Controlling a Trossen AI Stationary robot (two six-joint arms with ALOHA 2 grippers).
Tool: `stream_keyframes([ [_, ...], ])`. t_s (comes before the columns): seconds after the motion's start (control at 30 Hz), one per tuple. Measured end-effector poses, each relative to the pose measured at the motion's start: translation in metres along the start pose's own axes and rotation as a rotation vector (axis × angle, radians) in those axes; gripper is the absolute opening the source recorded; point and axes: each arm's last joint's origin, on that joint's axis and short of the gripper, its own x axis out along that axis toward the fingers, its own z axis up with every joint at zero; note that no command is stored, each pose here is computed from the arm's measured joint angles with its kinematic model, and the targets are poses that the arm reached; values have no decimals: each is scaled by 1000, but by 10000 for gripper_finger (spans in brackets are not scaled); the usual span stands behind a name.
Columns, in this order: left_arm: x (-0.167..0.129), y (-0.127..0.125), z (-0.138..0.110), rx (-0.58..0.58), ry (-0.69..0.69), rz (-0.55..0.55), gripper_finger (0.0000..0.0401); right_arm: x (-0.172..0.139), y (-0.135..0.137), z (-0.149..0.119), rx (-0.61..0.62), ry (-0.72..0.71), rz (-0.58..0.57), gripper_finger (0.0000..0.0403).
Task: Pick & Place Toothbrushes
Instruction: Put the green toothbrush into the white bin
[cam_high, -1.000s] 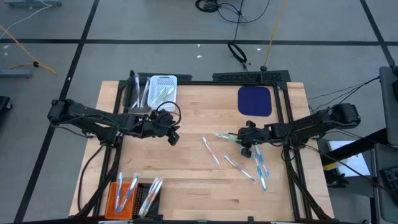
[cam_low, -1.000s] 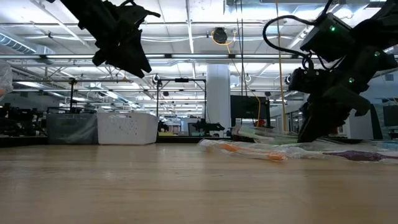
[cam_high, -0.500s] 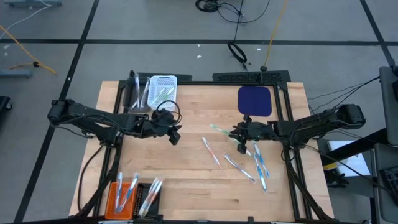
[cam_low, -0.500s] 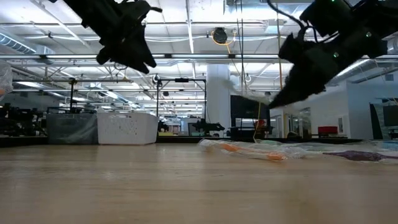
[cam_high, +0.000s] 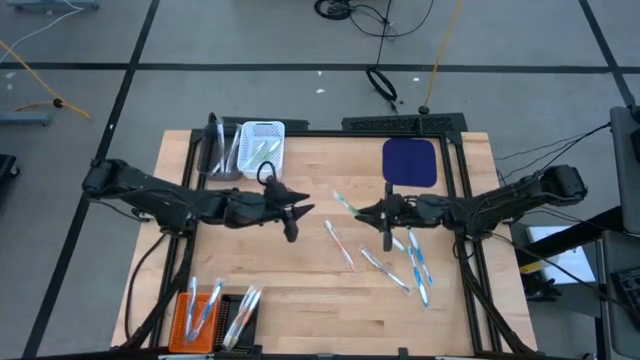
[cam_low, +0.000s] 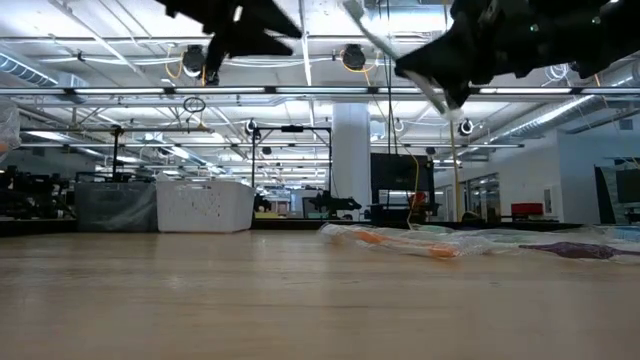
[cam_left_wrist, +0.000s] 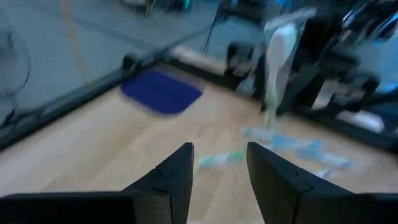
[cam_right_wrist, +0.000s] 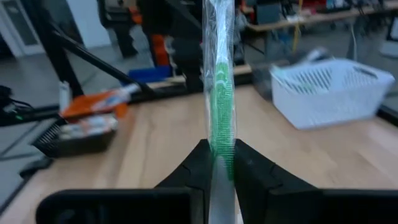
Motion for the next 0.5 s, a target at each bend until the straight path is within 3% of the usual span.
stream_keyframes([
  [0.3, 43, -25, -18, 83, -196, -141, 150, -2, 9, 5, -28, -64, 47, 35],
  [0.5, 61, -30, -31, 82, -297, -161, 150, -2, 9, 5, -27, -64, 47, 35],
])
